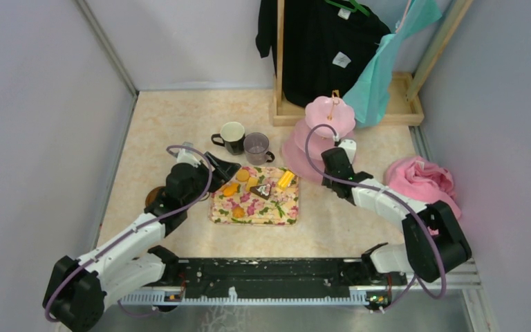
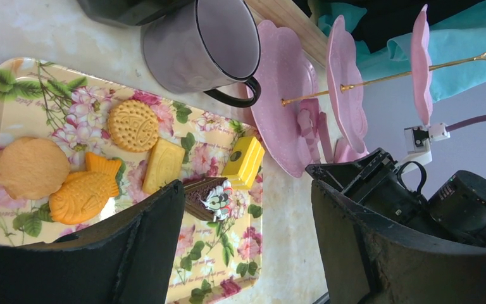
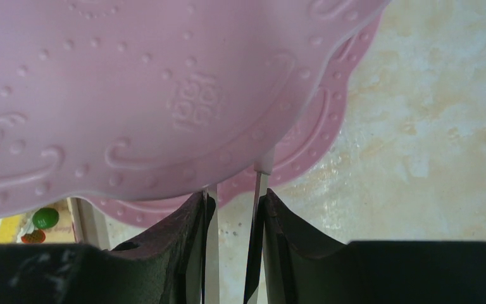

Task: Serve the afternoon tea
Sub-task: Place the desert on the desert table.

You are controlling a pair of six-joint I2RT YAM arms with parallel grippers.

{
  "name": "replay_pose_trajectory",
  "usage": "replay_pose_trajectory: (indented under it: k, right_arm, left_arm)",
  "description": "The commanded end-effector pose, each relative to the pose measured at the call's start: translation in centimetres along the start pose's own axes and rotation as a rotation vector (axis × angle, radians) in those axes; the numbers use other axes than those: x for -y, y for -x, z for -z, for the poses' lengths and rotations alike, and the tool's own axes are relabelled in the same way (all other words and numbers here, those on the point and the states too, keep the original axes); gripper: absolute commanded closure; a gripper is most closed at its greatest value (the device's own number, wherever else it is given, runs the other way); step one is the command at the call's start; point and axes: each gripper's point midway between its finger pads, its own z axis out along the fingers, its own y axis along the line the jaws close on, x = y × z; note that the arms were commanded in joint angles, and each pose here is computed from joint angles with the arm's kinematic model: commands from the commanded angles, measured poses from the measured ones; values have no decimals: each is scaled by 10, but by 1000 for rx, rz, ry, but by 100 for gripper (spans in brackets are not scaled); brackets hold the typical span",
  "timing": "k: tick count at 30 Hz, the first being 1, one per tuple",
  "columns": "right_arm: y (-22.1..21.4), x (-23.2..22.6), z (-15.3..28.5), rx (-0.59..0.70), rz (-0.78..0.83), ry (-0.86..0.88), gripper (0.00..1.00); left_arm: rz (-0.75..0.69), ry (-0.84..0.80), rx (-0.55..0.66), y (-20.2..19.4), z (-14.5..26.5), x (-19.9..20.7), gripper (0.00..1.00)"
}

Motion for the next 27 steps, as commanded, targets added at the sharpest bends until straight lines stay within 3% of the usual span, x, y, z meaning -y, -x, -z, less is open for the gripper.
replay_pose_trajectory:
  k: [1, 13, 16, 19, 27]
  right_arm:
    - [35, -4, -9, 104, -39, 9, 100]
    - [37, 3, -25, 129, -62, 10, 100]
    - [32, 4, -27, 113, -57, 10, 79]
    - [28, 5, -26, 108, -56, 11, 66]
    - [24, 8, -19, 99, -65, 20, 59]
  left_arm:
    - [-16, -23, 20, 8, -2, 8, 22]
    - [-8, -22, 0, 3, -3, 6, 22]
    - [-7, -26, -3, 2, -3, 7, 22]
    - [-9, -24, -4, 2, -3, 6, 22]
    - [-8, -27, -7, 1, -2, 6, 22]
